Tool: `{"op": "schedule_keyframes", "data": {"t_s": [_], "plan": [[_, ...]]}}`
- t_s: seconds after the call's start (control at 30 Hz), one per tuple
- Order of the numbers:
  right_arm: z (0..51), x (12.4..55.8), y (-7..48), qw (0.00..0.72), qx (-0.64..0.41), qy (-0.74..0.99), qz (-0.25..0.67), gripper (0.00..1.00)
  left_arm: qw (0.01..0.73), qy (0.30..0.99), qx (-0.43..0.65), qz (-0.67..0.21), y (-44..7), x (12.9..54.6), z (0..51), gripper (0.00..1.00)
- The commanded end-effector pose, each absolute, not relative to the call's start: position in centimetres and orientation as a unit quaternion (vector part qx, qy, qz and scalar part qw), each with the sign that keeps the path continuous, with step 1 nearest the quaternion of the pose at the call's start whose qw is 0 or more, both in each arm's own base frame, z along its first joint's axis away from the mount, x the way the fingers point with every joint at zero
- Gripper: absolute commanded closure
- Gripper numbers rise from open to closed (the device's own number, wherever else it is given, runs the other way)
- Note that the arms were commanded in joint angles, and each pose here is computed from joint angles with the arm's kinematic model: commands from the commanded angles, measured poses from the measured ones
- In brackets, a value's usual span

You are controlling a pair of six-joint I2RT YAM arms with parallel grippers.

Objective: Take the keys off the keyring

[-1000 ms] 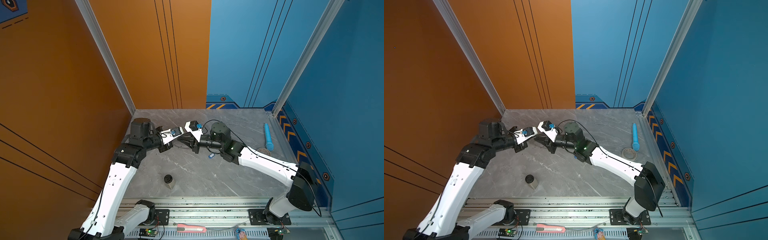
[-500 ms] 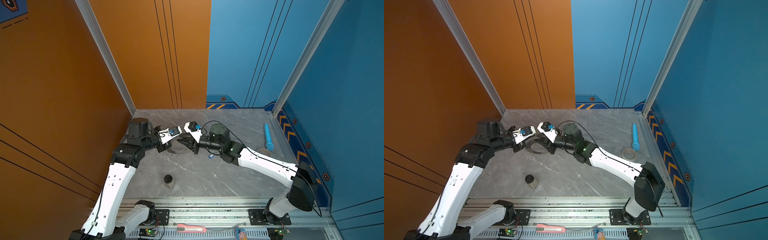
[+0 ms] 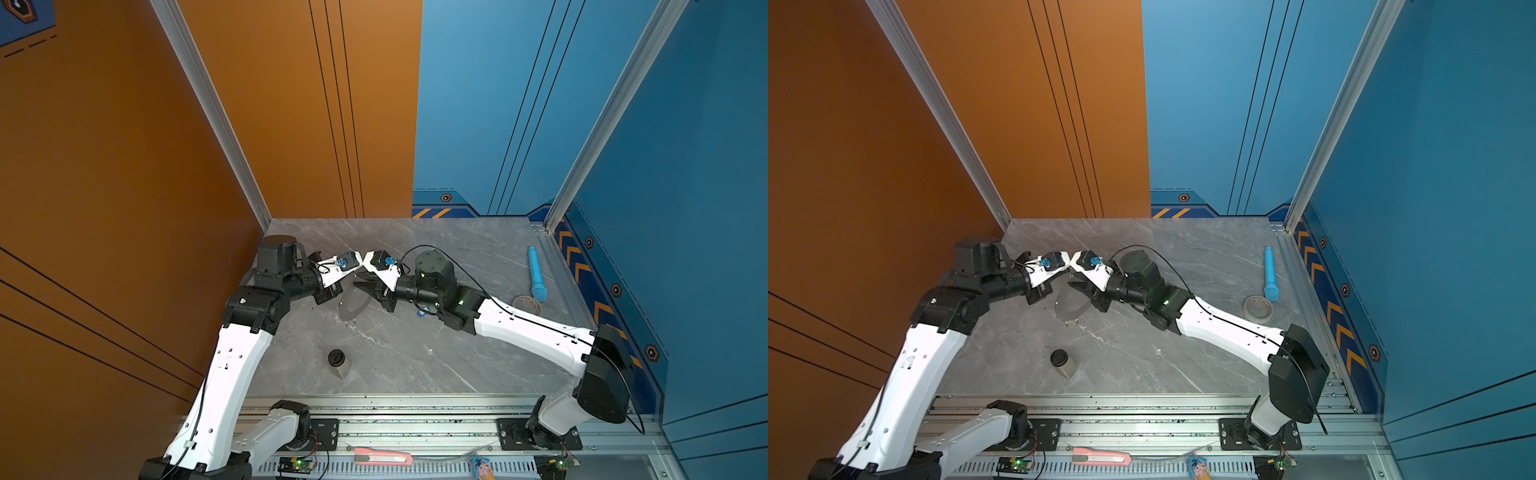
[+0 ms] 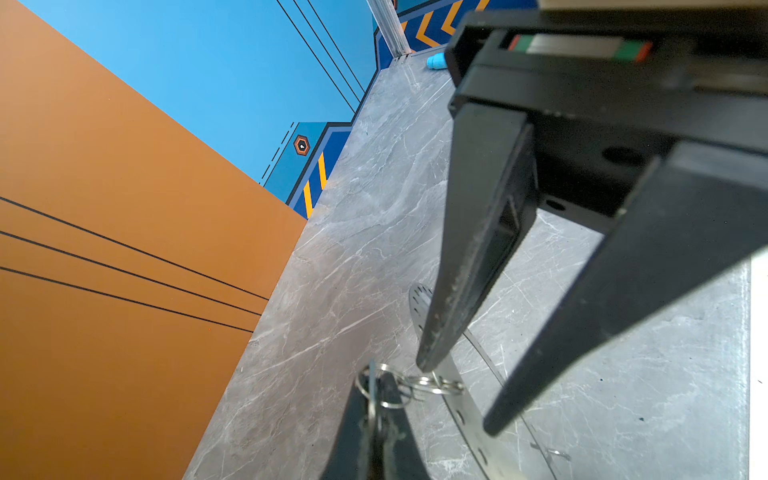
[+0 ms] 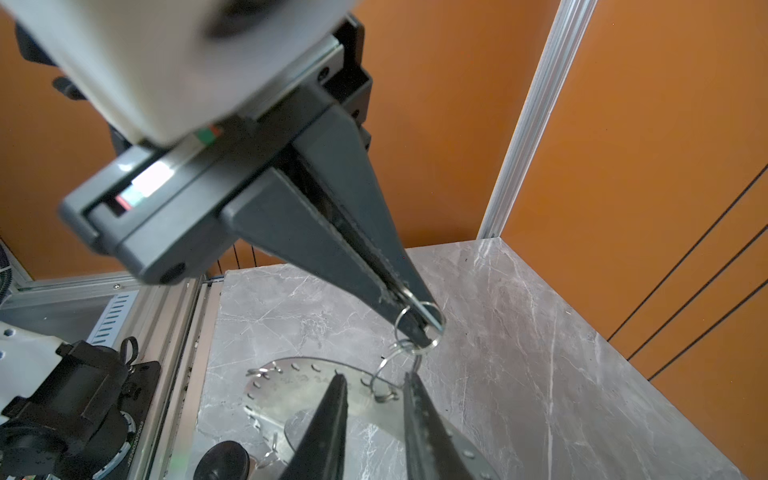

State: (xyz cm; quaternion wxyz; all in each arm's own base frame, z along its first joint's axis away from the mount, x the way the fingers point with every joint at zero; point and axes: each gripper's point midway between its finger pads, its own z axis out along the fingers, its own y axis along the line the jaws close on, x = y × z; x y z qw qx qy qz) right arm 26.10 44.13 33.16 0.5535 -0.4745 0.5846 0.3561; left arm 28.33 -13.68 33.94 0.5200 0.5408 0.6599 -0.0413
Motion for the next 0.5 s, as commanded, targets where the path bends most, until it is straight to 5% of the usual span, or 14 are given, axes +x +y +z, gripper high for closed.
{"op": "schedule_keyframes", "data": {"t_s": [0.0, 0.47], "plan": [[33.6, 26.8, 44.4, 0.562, -0.468, 0.588, 0.345, 0.79, 0.533, 0.652, 0.536, -0.057, -13.9, 27.8, 35.0, 1.00], [34.8, 27.5, 45.0, 0.569, -0.421, 0.585, 0.395, 0.80, 0.536, 0.657, 0.526, -0.065, -13.9, 27.4, 35.2, 1.00]]}}
